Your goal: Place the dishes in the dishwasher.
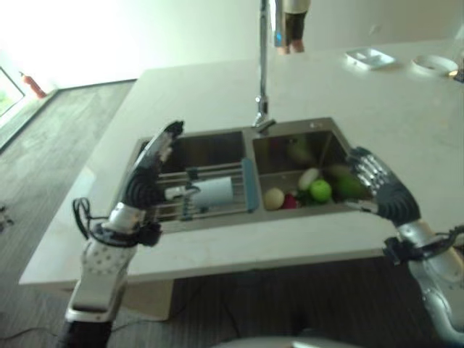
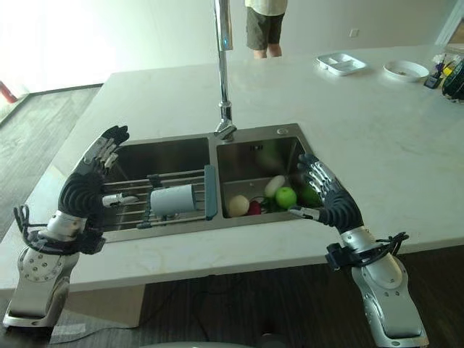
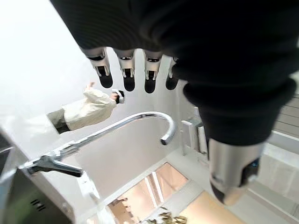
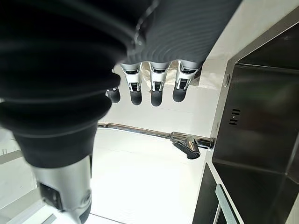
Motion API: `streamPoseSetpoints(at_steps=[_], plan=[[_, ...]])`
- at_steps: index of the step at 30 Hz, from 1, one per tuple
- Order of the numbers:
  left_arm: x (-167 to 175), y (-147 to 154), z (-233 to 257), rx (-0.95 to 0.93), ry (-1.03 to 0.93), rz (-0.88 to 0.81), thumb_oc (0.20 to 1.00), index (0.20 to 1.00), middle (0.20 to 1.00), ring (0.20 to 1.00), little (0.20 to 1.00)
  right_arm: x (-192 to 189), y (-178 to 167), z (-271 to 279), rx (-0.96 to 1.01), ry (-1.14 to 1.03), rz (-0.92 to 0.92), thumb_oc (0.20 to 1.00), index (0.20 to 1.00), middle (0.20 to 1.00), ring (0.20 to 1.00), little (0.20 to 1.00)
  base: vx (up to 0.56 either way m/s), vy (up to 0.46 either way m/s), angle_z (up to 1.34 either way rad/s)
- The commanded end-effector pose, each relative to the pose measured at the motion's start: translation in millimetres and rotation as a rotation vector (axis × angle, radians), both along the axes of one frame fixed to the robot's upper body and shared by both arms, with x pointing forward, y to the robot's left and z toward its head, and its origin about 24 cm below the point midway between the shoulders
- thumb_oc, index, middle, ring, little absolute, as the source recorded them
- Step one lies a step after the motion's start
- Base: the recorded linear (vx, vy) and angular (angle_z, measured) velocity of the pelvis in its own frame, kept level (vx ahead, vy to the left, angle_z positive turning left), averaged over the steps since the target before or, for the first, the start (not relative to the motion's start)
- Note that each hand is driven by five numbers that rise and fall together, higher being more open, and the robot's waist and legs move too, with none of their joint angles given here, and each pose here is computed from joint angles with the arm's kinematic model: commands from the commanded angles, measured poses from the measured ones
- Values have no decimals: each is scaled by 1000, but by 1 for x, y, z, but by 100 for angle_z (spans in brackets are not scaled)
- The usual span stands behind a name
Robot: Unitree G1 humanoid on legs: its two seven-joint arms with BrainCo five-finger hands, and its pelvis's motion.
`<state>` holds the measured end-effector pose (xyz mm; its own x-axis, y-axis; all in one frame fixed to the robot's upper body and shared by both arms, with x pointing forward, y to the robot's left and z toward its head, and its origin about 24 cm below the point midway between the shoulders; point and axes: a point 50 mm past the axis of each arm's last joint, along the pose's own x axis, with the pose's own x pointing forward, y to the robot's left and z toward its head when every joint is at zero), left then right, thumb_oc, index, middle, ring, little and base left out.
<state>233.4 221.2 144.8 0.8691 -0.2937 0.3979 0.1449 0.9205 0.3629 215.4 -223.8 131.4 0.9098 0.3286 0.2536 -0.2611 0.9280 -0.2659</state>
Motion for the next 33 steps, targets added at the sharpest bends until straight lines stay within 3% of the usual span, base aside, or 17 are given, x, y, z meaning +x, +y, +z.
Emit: streamPoseSetpoints(at_steps=[1,13,20,33], plan=[[12,8,7,162,-5,50,1000,1000,1000,1000,1000,8,7,25,-12,-134,41,1000,1000,1000,1000,1000,6,23,-8],[62,61,-20,657,409,233,1000,1000,1000,1000,1000,21,2,30,-87,-79,112,1000,1000,1000,1000,1000,-8,58,-11],[72,88,-33,893,566,296,1000,1000,1000,1000,1000,25,-1,31,-123,-46,151,1000,1000,1000,1000,1000,-1,41,-15],[75,101,-51,1037,702,332,1000,1000,1000,1000,1000,26,-2,29,-150,-27,167,1000,1000,1000,1000,1000,-1,10,-6]])
